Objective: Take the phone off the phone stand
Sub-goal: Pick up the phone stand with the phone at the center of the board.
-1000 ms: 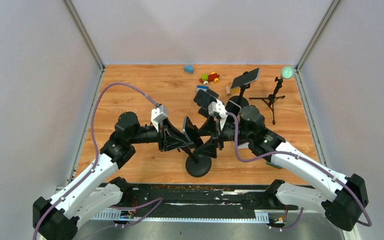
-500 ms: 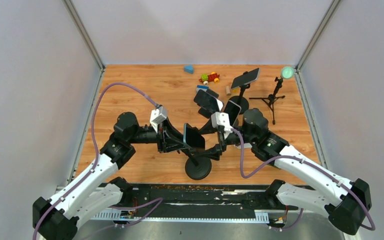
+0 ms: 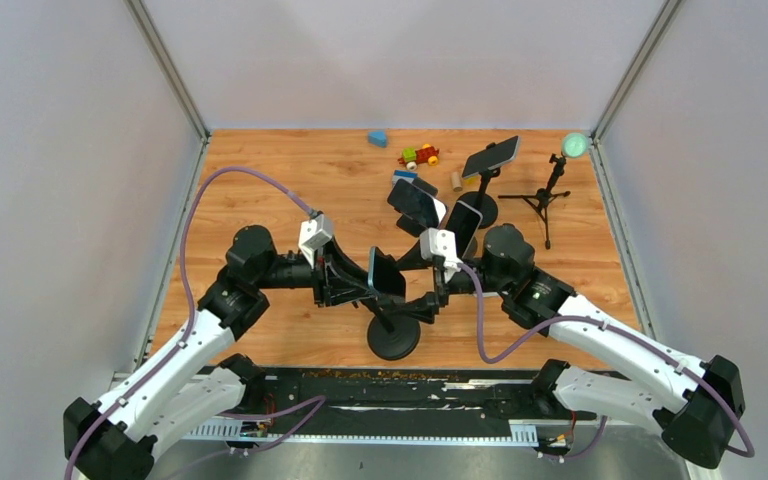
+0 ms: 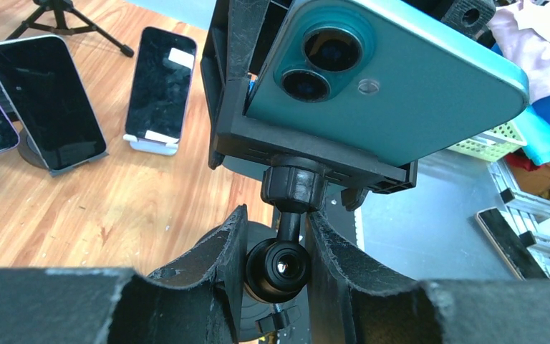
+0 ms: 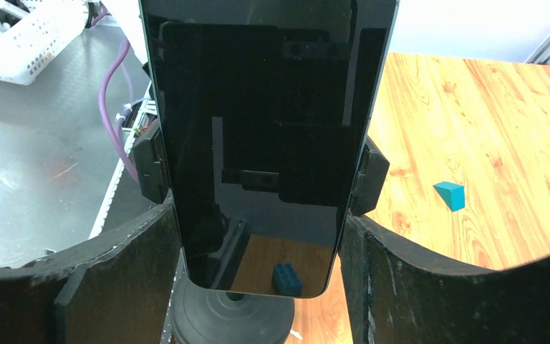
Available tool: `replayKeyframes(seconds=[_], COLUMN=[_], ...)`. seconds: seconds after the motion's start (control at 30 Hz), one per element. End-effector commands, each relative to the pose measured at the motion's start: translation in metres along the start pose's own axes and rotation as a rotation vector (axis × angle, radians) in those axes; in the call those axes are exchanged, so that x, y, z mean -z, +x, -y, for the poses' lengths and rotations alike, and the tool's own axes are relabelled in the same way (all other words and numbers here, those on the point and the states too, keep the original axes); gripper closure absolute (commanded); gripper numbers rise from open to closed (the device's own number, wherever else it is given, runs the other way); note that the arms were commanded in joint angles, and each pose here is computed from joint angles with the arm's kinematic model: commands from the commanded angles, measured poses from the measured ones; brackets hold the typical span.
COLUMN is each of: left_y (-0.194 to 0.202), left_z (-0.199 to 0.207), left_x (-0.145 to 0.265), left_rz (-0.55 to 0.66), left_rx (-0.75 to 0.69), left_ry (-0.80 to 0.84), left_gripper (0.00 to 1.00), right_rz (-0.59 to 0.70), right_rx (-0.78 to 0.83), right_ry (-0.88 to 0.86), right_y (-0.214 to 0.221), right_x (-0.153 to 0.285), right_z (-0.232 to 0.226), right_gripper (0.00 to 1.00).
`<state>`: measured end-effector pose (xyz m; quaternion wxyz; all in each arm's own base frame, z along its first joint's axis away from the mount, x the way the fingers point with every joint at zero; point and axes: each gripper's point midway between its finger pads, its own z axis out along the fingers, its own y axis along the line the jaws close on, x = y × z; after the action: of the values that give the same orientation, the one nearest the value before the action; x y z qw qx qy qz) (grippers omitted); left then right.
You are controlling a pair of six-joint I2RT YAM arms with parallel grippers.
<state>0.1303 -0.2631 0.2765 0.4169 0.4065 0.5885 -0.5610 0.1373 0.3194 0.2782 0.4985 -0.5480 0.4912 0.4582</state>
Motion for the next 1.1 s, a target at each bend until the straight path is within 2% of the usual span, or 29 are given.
replayKeyframes(seconds=[0.0, 0.1, 0.2, 0.37, 0.43, 0.63, 0.7, 0.8, 0.97, 1.03, 1.07], left_y=[-0.025, -0.025, -0.024, -0.023, -0.023, -0.022, -0.022, -0.022, -0.022, -0.022, -0.021], left_z=[0.029, 0.031, 0.031, 0.03, 0.029, 0.027, 0.026, 0.025, 0.023, 0.024, 0.024], left_x=[0.004, 0.004, 0.005, 0.005, 0.005, 0.005, 0.004, 0.004, 0.003, 0.003, 0.002], left_rz=[0.056, 0.058, 0.061, 0.065, 0.066, 0.067, 0.067, 0.069, 0.069, 0.066, 0.063], left_rx=[-0.078, -0.078, -0.078, -0.076, -0.076, -0.083, -0.084, -0.089, -0.088, -0.083, -0.08], left_ry=[0.092, 0.094, 0.09, 0.079, 0.077, 0.069, 0.064, 0.058, 0.058, 0.062, 0.065], left_gripper=[1.0, 1.0, 1.0, 1.0, 1.0, 1.0, 1.0, 1.0, 1.0, 1.0, 1.0], right_rz=[0.088, 0.091, 0.093, 0.1, 0.097, 0.096, 0.091, 0.079, 0.065, 0.062, 0.059], right_rx=[0.042, 0.029, 0.014, -0.008, -0.02, -0.045, -0.06, -0.072, -0.091, -0.117, -0.129], right_ry=[0.083, 0.094, 0.097, 0.096, 0.099, 0.104, 0.107, 0.109, 0.143, 0.168, 0.178], right_y=[-0.019, -0.019, -0.02, -0.019, -0.017, -0.013, -0.011, -0.007, -0.002, -0.002, -0.002], right_x=[-0.002, -0.004, -0.006, -0.01, -0.011, -0.015, -0.016, -0.017, -0.017, -0.018, -0.019], right_z=[0.012, 0.013, 0.013, 0.012, 0.012, 0.011, 0.011, 0.012, 0.018, 0.023, 0.025], right_gripper=[0.37, 0.33, 0.19, 0.11, 0.02, 0.04, 0.11, 0.31, 0.75, 0.96, 1.0])
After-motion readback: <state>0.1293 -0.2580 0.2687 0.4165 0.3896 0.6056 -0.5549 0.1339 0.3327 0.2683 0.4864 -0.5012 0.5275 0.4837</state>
